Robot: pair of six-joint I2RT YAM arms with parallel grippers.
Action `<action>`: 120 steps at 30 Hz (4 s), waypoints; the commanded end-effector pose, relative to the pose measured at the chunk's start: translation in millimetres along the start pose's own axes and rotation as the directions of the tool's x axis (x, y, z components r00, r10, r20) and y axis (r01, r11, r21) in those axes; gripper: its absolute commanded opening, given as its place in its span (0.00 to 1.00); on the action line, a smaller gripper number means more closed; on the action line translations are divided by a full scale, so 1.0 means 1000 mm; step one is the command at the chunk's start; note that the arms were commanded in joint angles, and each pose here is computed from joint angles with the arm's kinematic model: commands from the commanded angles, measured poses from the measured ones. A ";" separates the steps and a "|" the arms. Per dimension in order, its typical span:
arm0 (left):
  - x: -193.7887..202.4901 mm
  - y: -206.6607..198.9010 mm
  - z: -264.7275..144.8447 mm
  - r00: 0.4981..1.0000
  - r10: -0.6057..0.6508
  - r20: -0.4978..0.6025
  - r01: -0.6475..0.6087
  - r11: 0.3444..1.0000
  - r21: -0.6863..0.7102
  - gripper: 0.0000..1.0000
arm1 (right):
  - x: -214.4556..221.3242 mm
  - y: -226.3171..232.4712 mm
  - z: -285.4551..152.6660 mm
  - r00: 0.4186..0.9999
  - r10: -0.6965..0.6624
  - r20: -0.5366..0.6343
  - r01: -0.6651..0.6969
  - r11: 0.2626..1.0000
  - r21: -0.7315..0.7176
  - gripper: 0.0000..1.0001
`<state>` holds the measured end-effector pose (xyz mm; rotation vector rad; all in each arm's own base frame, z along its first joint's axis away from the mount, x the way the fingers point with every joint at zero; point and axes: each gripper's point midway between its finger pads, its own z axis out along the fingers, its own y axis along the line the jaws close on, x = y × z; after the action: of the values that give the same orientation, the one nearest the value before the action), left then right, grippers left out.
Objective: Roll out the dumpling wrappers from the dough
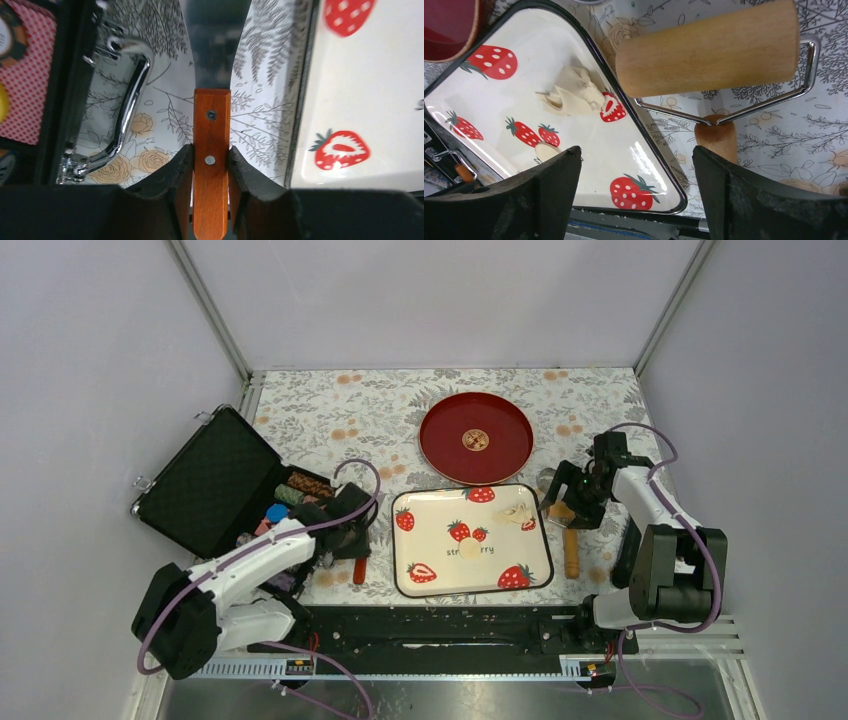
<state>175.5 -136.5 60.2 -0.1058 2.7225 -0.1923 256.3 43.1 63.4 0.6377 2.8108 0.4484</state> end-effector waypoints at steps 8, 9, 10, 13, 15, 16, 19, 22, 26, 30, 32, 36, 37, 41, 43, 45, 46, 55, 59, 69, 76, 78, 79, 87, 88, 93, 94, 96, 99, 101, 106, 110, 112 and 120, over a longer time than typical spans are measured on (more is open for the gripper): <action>0.020 -0.009 0.024 0.995 0.025 -0.094 -0.027 0.999 -0.021 0.55 | 0.003 0.009 -0.004 1.000 -0.027 0.007 0.027 0.998 -0.060 0.90; 0.020 -0.009 0.026 0.995 0.029 -0.098 -0.032 0.999 -0.030 0.59 | 0.003 0.009 -0.003 1.000 -0.028 0.007 0.028 0.998 -0.061 0.90; 0.020 -0.008 0.028 0.994 0.031 -0.102 -0.036 0.999 -0.040 0.60 | 0.003 0.009 -0.003 1.000 -0.027 0.005 0.028 0.998 -0.061 0.90; 0.024 -0.007 0.034 0.992 0.033 -0.124 -0.042 0.997 -0.064 0.61 | 0.004 0.009 -0.002 1.000 -0.030 0.002 0.030 0.998 -0.064 0.90; 0.026 -0.007 0.038 0.990 0.035 -0.136 -0.045 0.997 -0.069 0.59 | 0.004 0.009 -0.002 1.000 -0.028 0.000 0.028 0.997 -0.065 0.90; 0.027 -0.008 0.039 0.989 0.035 -0.142 -0.045 0.996 -0.070 0.57 | 0.004 0.009 -0.001 1.000 -0.027 -0.002 0.027 0.998 -0.065 0.90; 0.032 -0.007 0.045 0.985 0.036 -0.167 -0.051 0.995 -0.087 0.42 | 0.004 0.010 -0.001 1.000 -0.029 -0.004 0.029 0.997 -0.068 0.90; 0.038 -0.007 0.051 0.979 0.043 -0.199 -0.065 0.993 -0.102 0.17 | 0.004 0.010 -0.001 1.000 -0.029 -0.004 0.029 0.997 -0.071 0.91; 0.034 -0.008 0.047 0.982 0.046 -0.183 -0.065 0.993 -0.098 0.00 | 0.005 0.011 -0.001 0.999 -0.032 -0.003 0.031 0.996 -0.078 0.92; 0.021 -0.014 0.035 0.992 0.038 -0.124 -0.046 0.997 -0.065 0.00 | 0.006 0.012 -0.002 0.999 -0.034 -0.002 0.034 0.996 -0.087 0.94; 0.008 -0.020 0.024 0.998 0.013 -0.069 -0.016 0.999 -0.040 0.00 | 0.007 0.012 -0.002 0.999 -0.036 -0.002 0.036 0.995 -0.088 0.95; -0.018 -0.028 -0.001 0.999 -0.026 0.033 0.026 1.000 -0.004 0.00 | 0.007 0.013 -0.003 0.999 -0.038 -0.001 0.037 0.995 -0.094 0.97; -0.025 -0.029 -0.008 0.998 -0.032 0.058 0.032 0.999 0.003 0.00 | 0.007 0.013 -0.003 0.999 -0.039 0.000 0.039 0.995 -0.095 0.98; -0.045 -0.033 -0.030 0.990 -0.040 0.136 0.036 0.999 0.029 0.00 | 0.008 0.013 -0.003 0.999 -0.039 -0.003 0.039 0.994 -0.098 0.98; -0.052 -0.034 -0.040 0.986 -0.032 0.166 0.025 0.999 0.045 0.00 | 0.009 0.014 -0.003 0.999 -0.040 -0.005 0.039 0.994 -0.103 0.98; -0.058 -0.037 -0.048 0.982 -0.002 0.191 -0.010 0.998 0.065 0.00 | 0.010 0.015 -0.003 0.999 -0.041 -0.007 0.040 0.993 -0.109 0.99; -0.061 -0.039 -0.053 0.978 0.029 0.205 -0.047 0.996 0.079 0.00 | 0.010 0.015 -0.003 0.999 -0.043 -0.006 0.042 0.993 -0.111 0.99; -0.068 -0.071 -0.083 0.889 0.363 0.278 -0.428 0.874 0.229 0.00 | 0.017 0.017 0.000 0.998 -0.050 -0.036 0.044 0.990 -0.135 0.99; -0.083 -0.078 -0.102 0.796 0.476 0.373 -0.574 0.790 0.217 0.00 | 0.019 0.017 0.000 0.998 -0.053 -0.042 0.047 0.989 -0.137 0.99; -0.091 -0.079 -0.137 0.480 0.727 0.490 -0.865 0.487 0.125 0.00 | 0.021 0.018 0.000 0.997 -0.059 -0.045 0.052 0.989 -0.141 0.99; -0.063 -0.068 -0.118 0.384 0.850 0.360 -0.922 0.331 0.201 0.00 | 0.022 0.018 0.001 0.997 -0.059 -0.052 0.051 0.988 -0.143 0.99; -0.057 -0.066 -0.108 0.391 0.867 0.308 -0.915 0.331 0.230 0.00 | 0.023 0.020 -0.001 0.997 -0.066 -0.048 0.058 0.987 -0.147 0.99; -0.054 -0.065 -0.104 0.397 0.873 0.283 -0.910 0.333 0.248 0.00 | 0.024 0.022 -0.002 0.996 -0.074 -0.050 0.066 0.987 -0.148 0.99; -0.036 -0.075 -0.071 0.469 0.860 0.201 -0.859 0.392 0.330 0.00 | 0.060 0.083 -0.017 0.970 -0.229 -0.077 0.202 0.944 -0.262 0.94; -0.033 -0.075 -0.068 0.469 0.863 0.187 -0.855 0.391 0.340 0.00 | 0.069 0.097 -0.018 0.966 -0.242 -0.086 0.205 0.930 -0.306 0.93; -0.017 -0.081 -0.051 0.462 0.879 0.123 -0.842 0.390 0.372 0.00 | 0.089 0.160 -0.031 0.969 -0.232 -0.081 0.154 0.830 -0.536 0.67; -0.015 -0.082 -0.047 0.469 0.876 0.113 -0.837 0.399 0.375 0.00 | 0.091 0.172 -0.033 0.972 -0.224 -0.078 0.141 0.809 -0.571 0.59; -0.012 -0.083 -0.043 0.475 0.873 0.107 -0.835 0.409 0.369 0.00 | 0.094 0.189 -0.033 0.975 -0.205 -0.084 0.112 0.783 -0.612 0.40; -0.013 -0.087 -0.041 0.497 0.859 0.124 -0.829 0.427 0.360 0.00 | 0.100 0.207 -0.023 0.974 -0.194 -0.116 0.079 0.773 -0.629 0.22; -0.014 -0.088 -0.041 0.503 0.853 0.137 -0.830 0.432 0.353 0.00 | 0.108 0.218 -0.014 0.965 -0.219 -0.143 0.082 0.774 -0.628 0.15; -0.016 -0.085 -0.045 0.503 0.851 0.155 -0.837 0.434 0.333 0.00 | 0.125 0.240 0.006 0.944 -0.273 -0.183 0.110 0.787 -0.607 0.10; -0.019 -0.083 -0.049 0.511 0.843 0.172 -0.839 0.444 0.316 0.00 | 0.140 0.246 0.021 0.927 -0.306 -0.218 0.130 0.805 -0.579 0.09; -0.020 -0.082 -0.050 0.513 0.839 0.181 -0.840 0.448 0.305 0.00 | 0.145 0.245 0.025 0.923 -0.313 -0.225 0.136 0.811 -0.570 0.08; -0.025 -0.080 -0.053 0.517 0.826 0.225 -0.848 0.457 0.269 0.00 | 0.153 0.234 0.037 0.912 -0.324 -0.252 0.156 0.842 -0.517 0.08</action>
<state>166.7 -196.7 111.8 1.3786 2.3809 -0.3480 219.6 319.9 88.8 0.1063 2.8136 1.3041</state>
